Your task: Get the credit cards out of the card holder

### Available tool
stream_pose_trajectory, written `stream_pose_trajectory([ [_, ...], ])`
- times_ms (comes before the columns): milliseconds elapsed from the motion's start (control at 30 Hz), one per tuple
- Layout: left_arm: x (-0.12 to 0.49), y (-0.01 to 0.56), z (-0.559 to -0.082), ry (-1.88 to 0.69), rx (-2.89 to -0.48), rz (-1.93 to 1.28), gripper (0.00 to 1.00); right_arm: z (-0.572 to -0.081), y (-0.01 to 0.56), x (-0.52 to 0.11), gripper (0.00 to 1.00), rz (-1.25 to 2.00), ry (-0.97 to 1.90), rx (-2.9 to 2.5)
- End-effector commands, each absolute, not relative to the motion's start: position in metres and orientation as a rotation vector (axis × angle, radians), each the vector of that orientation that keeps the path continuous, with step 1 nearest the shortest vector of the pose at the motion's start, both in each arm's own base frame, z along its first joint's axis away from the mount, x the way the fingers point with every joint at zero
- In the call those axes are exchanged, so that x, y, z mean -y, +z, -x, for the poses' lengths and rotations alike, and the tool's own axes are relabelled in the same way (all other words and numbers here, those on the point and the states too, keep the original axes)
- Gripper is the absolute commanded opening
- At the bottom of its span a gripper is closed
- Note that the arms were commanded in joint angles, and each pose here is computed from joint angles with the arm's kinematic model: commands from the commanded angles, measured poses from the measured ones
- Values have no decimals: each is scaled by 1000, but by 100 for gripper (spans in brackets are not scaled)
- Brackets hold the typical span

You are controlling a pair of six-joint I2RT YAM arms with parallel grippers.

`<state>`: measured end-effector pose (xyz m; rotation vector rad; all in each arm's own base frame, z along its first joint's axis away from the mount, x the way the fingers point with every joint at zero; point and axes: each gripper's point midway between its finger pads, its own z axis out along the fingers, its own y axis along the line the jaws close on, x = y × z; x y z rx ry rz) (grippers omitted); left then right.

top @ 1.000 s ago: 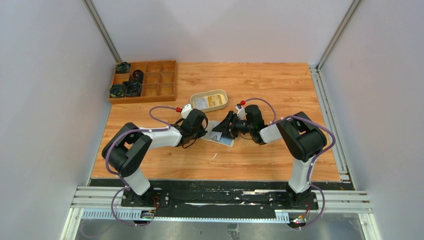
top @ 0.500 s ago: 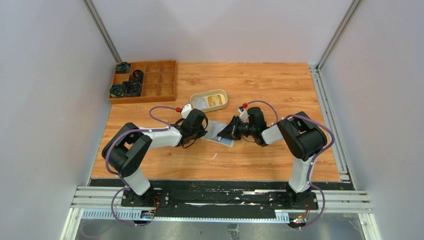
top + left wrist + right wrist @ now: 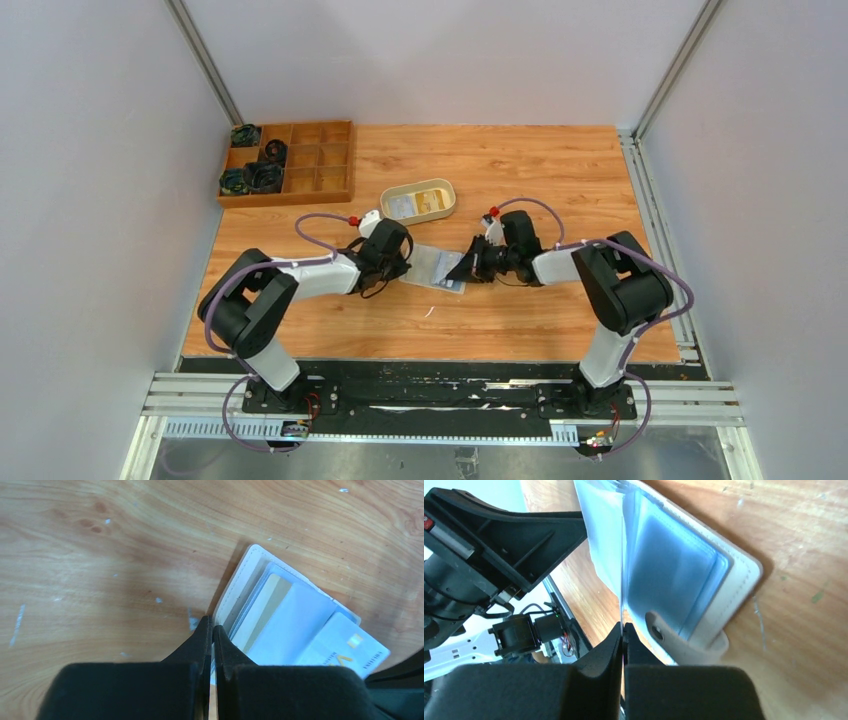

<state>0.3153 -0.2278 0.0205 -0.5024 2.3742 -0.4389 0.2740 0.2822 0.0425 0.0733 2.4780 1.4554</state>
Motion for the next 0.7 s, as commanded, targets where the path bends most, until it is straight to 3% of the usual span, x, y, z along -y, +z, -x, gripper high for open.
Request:
stream_pose_trajectory([
  [0, 176, -13, -272, -184, -2525, 513, 0, -265, 51, -266, 0, 122, 1322, -2568],
  [367, 142, -11, -250, -155, -2515, 622, 0, -319, 147, -297, 0, 446, 1397, -2426],
  [667, 138, -3, -243, -203, -2486, 664, 0, -400, 149, -337, 0, 461, 1351, -2433],
])
